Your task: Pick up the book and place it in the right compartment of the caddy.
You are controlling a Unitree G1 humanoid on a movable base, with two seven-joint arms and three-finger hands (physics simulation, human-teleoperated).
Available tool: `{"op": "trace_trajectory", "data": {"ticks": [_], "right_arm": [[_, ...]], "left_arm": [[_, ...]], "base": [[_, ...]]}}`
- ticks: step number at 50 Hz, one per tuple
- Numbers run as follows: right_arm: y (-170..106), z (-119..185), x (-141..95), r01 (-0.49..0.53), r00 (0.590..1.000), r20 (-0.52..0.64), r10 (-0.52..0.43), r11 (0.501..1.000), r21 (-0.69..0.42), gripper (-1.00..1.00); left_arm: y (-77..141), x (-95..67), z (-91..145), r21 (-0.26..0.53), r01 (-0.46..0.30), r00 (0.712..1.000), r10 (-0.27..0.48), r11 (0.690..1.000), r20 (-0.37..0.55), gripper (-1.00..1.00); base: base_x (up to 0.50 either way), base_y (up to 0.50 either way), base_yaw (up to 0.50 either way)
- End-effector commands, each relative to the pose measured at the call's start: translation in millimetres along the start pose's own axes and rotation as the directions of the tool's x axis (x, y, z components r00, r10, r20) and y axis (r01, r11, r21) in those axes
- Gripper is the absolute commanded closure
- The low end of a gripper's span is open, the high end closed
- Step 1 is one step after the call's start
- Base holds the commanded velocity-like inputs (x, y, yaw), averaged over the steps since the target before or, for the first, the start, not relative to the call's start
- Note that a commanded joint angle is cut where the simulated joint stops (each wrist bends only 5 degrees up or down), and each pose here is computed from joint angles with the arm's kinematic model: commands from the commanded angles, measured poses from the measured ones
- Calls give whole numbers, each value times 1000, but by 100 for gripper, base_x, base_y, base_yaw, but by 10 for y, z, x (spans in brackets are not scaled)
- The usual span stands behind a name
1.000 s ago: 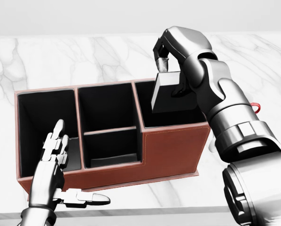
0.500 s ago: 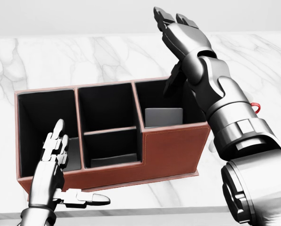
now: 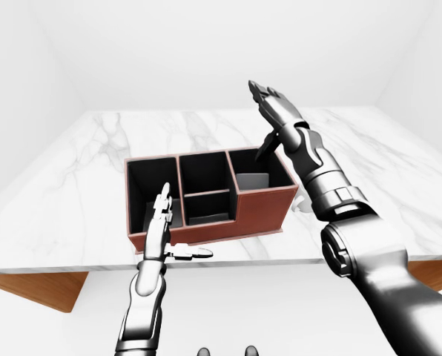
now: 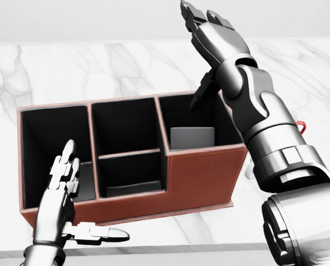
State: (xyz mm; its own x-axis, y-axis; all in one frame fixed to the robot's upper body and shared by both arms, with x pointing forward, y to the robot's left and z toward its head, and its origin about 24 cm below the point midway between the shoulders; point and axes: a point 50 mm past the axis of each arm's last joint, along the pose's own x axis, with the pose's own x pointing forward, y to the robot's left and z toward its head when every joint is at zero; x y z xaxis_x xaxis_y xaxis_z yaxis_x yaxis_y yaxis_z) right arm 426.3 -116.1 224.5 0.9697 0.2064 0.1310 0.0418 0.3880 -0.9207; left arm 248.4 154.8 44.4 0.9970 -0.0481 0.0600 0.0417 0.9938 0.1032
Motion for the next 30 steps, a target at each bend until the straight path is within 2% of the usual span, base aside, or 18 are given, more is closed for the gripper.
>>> {"op": "trace_trajectory", "data": {"ticks": [1,10,19,30], "right_arm": [[40,-2,-66,10,999,32,-11,1000,22,-99],[30,-7,-189,25,999,37,-27,998,53,-98],[-113,28,-422,71,996,41,-75,993,98,-99],[-303,140,-949,170,968,167,-189,978,121,-99]], "left_arm": [[0,-5,18,3,-1,1000,1,1000,7,-100],[0,-10,0,4,-3,1000,3,1000,0,-100],[5,-11,8,2,-4,1000,4,1000,3,-100],[3,-21,8,-5,-8,1000,8,1000,3,-100]], "base": [[0,0,0],[0,0,0],[0,0,0],[0,0,0]]}}
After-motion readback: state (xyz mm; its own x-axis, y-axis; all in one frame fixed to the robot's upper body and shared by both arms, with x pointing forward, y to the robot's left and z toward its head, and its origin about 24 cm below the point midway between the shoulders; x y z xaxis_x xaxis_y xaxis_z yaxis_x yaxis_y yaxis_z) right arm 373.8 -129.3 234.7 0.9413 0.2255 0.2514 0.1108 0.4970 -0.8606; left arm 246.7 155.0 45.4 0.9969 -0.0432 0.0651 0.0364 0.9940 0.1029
